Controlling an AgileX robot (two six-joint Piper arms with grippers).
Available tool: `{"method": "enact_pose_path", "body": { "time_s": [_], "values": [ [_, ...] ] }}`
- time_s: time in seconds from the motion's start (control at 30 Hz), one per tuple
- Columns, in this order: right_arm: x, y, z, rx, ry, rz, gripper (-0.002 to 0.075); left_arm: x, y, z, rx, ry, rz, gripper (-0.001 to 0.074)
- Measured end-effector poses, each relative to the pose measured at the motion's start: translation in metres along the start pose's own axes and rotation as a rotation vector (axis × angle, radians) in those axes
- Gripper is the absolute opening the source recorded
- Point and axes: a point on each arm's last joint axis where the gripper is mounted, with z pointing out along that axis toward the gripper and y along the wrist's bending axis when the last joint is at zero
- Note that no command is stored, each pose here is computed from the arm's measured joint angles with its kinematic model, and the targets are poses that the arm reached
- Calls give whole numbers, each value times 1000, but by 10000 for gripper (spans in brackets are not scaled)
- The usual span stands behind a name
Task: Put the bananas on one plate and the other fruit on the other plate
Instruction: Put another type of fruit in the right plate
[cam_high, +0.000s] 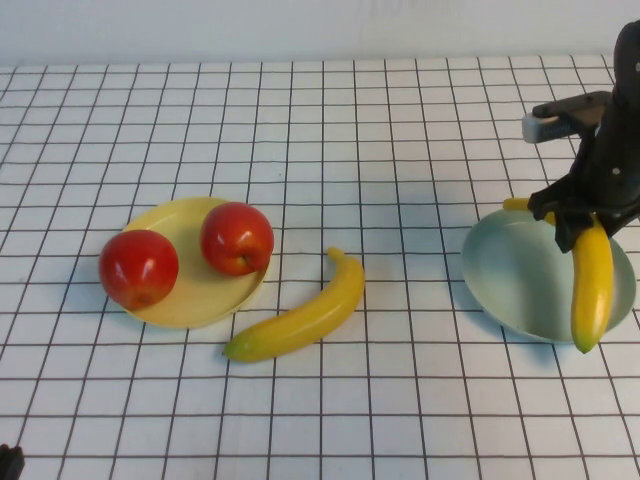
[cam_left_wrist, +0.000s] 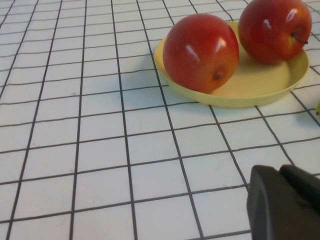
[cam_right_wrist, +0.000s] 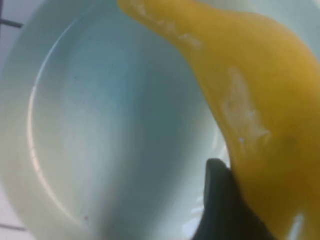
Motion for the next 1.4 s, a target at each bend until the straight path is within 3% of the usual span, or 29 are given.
{"method": "enact_pose_path", "body": {
  "time_s": [0.17,0.37,0.57,0.63,0.77,1.07,1.23,1.4],
  "values": [
    [-4,1,21,-28,28,5,330,0,0,0,0,0,0,1],
    [-5,3,25,-40,27,26,445,0,0,0,0,0,0,1],
    [-3,12,-3,-66,-38,87,449,0,0,0,0,0,0,1],
    [1,26,-22,-91,-64,75,449,0,0,0,0,0,0,1],
    [8,80,-41,-123,-74,24,449,0,0,0,0,0,0,1],
    [8,181,-20,-293,-125,150,449,0,0,0,0,0,0,1],
    [6,212,9,-322,-62,205,449,0,0,0,0,0,0,1],
    [-4,224,11,-319,-30,233,449,0,0,0,0,0,0,1]
  ]
}}
